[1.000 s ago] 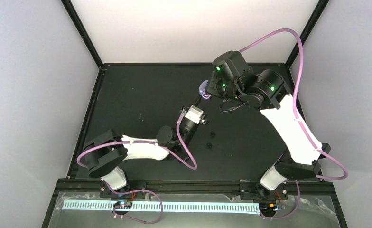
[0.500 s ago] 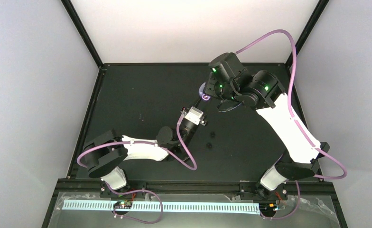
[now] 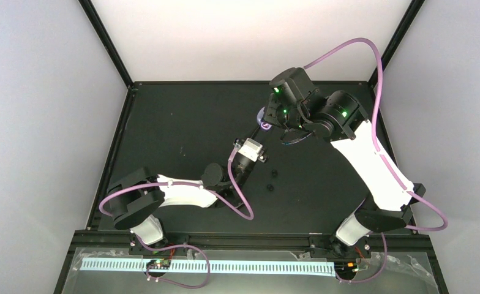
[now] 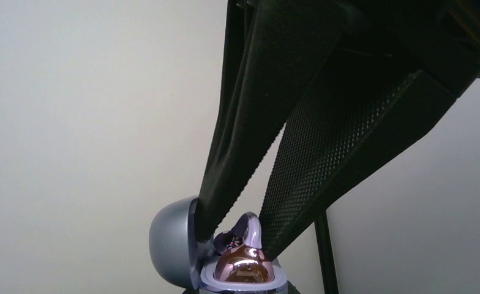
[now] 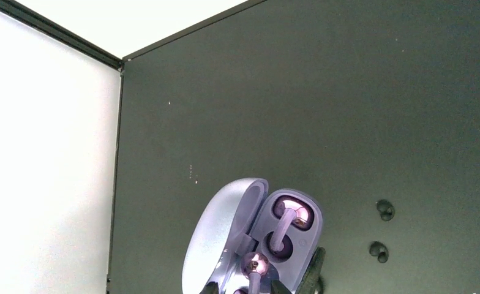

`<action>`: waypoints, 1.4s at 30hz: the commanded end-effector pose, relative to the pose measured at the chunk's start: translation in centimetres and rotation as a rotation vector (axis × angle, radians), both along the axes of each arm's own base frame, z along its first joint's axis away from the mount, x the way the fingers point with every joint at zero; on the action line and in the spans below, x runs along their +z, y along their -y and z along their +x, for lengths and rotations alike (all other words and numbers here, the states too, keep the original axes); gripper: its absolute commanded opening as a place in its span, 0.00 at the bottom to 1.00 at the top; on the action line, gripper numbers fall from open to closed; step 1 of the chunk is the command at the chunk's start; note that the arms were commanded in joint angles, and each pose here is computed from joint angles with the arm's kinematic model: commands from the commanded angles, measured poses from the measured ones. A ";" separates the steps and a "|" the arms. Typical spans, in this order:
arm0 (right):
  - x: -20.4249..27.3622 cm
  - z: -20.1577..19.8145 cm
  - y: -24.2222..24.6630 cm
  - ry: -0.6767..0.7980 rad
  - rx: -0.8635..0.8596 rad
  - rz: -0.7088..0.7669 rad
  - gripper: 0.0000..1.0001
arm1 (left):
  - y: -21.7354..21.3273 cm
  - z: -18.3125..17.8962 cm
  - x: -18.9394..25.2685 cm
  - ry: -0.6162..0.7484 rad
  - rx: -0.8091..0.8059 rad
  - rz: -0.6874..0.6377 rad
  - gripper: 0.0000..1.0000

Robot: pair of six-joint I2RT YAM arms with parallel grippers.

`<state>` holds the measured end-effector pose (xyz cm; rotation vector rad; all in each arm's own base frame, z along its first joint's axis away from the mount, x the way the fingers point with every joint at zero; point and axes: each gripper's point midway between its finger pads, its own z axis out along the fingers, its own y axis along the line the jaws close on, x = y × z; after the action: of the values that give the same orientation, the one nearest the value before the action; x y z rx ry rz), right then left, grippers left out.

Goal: Insert the wireless bluetooth earbuds into the charging case
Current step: Place the earbud in the charging case.

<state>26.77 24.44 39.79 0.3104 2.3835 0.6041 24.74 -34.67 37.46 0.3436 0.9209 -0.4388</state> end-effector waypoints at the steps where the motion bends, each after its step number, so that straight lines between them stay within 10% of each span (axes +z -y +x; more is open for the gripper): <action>1: 1.2 -0.6 0.3 0.020 0.012 0.027 0.22 | -2.3 -1.2 3.5 0.076 -0.008 -0.132 0.02; 15: 4.9 -3.3 2.3 0.069 0.056 0.123 0.42 | -2.0 -1.1 2.5 0.058 -0.013 -0.117 0.02; 22: 9.5 -4.5 6.3 0.364 0.104 0.081 0.52 | -3.7 -1.6 1.9 -0.020 -0.076 -0.188 0.02; 30: 12.8 -9.1 8.3 0.832 0.338 0.091 0.69 | -4.6 -6.9 1.4 -0.271 -0.544 -0.218 0.02; 42: 7.9 -14.4 0.4 0.798 0.987 0.046 0.90 | -5.2 -17.2 1.3 -0.293 -1.047 0.036 0.02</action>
<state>15.01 22.41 48.55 -0.7565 1.6790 0.8932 10.29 -28.72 41.20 0.6329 0.9212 -1.3508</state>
